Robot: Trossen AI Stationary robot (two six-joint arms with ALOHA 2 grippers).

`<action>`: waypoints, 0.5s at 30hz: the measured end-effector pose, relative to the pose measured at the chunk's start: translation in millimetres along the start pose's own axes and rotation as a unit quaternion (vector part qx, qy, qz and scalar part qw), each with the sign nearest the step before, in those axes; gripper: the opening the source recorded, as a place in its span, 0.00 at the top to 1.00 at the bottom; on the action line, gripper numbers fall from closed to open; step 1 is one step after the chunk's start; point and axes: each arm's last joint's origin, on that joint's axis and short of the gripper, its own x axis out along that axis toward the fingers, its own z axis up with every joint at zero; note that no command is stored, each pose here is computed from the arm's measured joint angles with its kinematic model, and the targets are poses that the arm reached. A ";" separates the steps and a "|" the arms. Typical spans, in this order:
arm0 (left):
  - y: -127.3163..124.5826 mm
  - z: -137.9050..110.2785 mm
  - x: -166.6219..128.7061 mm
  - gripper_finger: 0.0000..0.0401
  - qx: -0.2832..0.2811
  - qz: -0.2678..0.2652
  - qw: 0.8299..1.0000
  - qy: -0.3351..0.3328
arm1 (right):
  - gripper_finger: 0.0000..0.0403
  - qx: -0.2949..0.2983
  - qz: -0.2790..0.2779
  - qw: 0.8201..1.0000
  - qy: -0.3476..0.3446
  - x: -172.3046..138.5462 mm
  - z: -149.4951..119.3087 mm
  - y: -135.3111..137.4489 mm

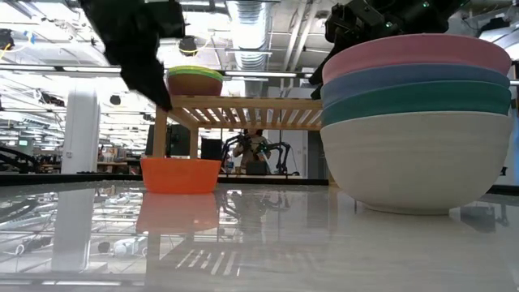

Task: Place and stack bowls onto a shelf
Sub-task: Stack the orange bowl on top of the green bowl on the shelf

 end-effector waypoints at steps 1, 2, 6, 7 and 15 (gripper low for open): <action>1.4 -3.0 3.2 0.55 0.000 0.002 1.000 -0.001 | 0.42 0.000 -0.001 1.000 0.004 0.0 -0.7 -0.2; 2.9 -6.1 6.1 0.55 0.001 0.005 1.000 -0.001 | 0.42 0.000 -0.002 1.000 0.007 0.0 -1.5 -0.1; 7.7 -17.0 16.5 0.55 0.006 0.006 1.000 -0.004 | 0.42 0.001 -0.003 1.000 0.014 0.0 -3.0 -0.2; 8.2 -18.1 17.9 0.55 0.009 0.005 1.000 -0.006 | 0.42 0.001 -0.003 1.000 0.014 0.0 -2.8 -0.2; 11.3 -30.9 28.2 0.55 0.035 0.006 0.999 -0.009 | 0.42 0.001 -0.005 1.000 0.019 -0.1 -3.8 -0.5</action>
